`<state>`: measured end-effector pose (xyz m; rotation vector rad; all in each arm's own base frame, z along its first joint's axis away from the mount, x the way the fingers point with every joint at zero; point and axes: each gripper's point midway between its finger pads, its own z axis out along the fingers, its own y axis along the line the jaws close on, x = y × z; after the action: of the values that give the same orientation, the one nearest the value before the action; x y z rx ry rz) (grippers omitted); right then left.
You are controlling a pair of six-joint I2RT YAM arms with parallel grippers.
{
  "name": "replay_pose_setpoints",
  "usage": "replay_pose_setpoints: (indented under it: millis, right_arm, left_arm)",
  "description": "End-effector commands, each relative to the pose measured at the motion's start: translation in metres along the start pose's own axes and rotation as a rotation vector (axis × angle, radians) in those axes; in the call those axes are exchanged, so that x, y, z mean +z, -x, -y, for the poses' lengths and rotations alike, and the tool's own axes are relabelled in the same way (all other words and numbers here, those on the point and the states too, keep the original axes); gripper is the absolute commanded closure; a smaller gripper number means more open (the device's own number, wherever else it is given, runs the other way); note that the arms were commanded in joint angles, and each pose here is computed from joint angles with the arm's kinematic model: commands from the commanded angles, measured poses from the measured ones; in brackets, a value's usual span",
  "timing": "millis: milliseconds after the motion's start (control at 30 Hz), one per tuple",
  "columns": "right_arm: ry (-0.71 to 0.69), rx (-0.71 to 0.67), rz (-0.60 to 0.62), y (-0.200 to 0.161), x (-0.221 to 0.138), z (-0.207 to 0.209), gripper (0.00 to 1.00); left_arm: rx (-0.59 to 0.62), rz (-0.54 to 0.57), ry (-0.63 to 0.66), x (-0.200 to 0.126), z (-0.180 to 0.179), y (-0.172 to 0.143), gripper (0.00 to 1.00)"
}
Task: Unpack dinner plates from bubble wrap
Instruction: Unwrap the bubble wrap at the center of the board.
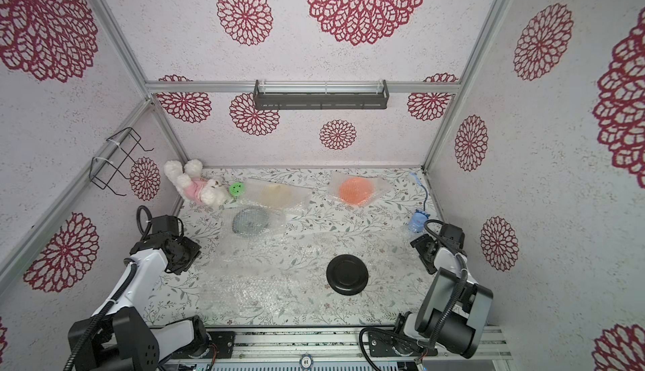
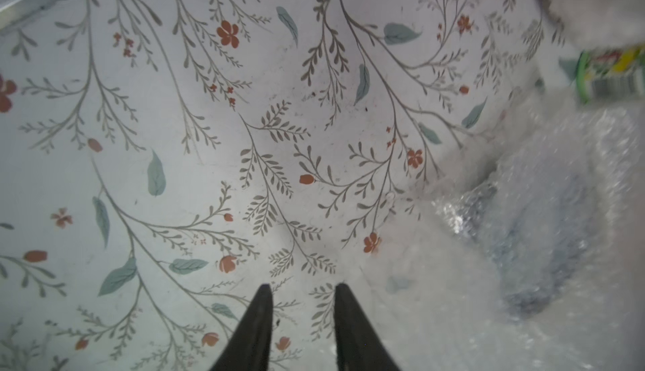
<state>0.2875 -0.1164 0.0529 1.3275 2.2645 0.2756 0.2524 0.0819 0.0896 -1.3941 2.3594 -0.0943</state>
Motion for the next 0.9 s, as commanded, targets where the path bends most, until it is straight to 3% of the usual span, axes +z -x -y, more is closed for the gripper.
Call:
replay_pose_setpoints:
  millis: [0, 67, 100, 233, 367, 467, 633, 767, 867]
  right_arm:
    - [0.015, 0.031, 0.103, 0.026, -0.022, -0.009, 0.06]
    - [0.021, 0.037, 0.134, 0.033, -0.033, -0.013, 0.01]
    - [0.026, 0.038, 0.145, 0.035, -0.038, -0.015, 0.01]
    - [0.067, -0.004, 0.215, 0.047, -0.064, -0.028, 0.01]
    - [0.182, -0.092, 0.276, 0.045, -0.094, -0.057, 0.01]
    - [0.195, -0.260, 0.280, 0.023, -0.111, -0.094, 0.01]
    - [0.362, -0.515, 0.010, -0.071, -0.093, -0.149, 0.01]
    - [0.404, -0.629, -0.204, -0.143, -0.066, -0.143, 0.01]
    - [0.409, -0.646, -0.305, -0.176, -0.051, -0.125, 0.01]
  left_arm:
    - [-0.048, 0.091, -0.099, -0.024, 0.014, 0.029, 0.30]
    - [-0.050, 0.117, -0.115, -0.038, 0.014, 0.037, 0.13]
    - [-0.046, 0.129, -0.130, -0.046, 0.015, 0.039, 0.09]
    - [0.052, 0.108, -0.352, -0.080, 0.057, 0.030, 0.02]
    - [0.256, 0.033, -0.486, -0.104, 0.099, -0.017, 0.02]
    - [0.410, -0.067, -0.613, -0.115, 0.131, -0.072, 0.03]
    - [0.565, -0.282, -0.752, -0.111, 0.169, -0.169, 0.03]
    - [0.686, -0.455, -0.808, -0.100, 0.193, -0.250, 0.03]
    - [0.767, -0.577, -0.830, -0.093, 0.210, -0.310, 0.03]
